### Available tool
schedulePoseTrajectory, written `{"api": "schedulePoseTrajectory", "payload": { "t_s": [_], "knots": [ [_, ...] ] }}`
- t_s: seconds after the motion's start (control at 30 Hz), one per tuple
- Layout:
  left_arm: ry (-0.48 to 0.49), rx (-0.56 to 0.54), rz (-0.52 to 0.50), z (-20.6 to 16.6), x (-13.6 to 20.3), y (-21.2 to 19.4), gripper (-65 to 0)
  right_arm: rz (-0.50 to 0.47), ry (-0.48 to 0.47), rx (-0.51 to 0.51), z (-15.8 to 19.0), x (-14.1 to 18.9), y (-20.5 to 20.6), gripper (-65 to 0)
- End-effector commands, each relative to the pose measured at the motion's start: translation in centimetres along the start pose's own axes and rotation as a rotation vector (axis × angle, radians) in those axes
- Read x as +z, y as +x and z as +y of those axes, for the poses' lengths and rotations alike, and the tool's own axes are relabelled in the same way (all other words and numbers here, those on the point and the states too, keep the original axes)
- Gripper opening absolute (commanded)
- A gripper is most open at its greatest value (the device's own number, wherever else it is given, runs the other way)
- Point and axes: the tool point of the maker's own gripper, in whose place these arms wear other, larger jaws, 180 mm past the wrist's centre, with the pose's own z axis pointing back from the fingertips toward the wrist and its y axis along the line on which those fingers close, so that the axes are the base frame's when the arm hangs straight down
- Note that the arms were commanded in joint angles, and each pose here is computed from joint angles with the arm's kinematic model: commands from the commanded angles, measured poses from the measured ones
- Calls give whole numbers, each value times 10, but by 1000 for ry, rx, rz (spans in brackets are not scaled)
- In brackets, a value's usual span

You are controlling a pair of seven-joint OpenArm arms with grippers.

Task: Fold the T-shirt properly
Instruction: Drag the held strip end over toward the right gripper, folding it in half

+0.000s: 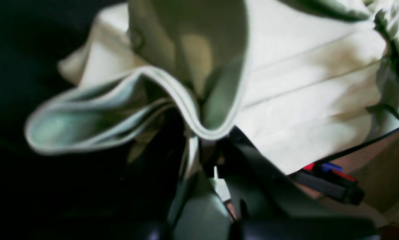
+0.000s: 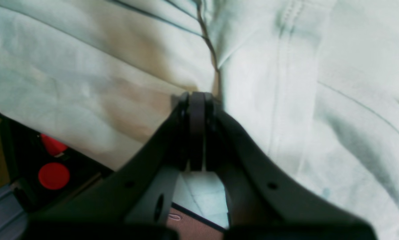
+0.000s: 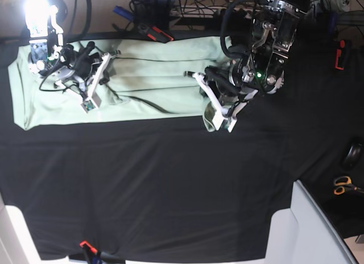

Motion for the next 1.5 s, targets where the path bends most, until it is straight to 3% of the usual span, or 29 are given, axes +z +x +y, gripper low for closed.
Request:
{"api": "schedulePoseTrajectory", "payload": {
  "t_s": [0.0, 0.07, 0.77, 1.37, 1.47],
  "knots": [
    [-6, 19, -30, -4, 2, 9, -650, -40, -4, 8, -3, 4, 11, -650],
    [-8, 53, -30, -9, 0, 10, -650, -40, -4, 8, -3, 4, 11, -650],
    [-158, -43, 40, -95, -36, 17, -650, -42, -5, 9, -3, 5, 12, -650],
    [-217, -81, 36, -132, -41, 30, -650, -47, -9, 7, -5, 5, 14, -650],
    [-218, -81, 34, -132, -41, 31, -650, -70, -56, -41, -24, 14, 15, -650]
  ]
}}
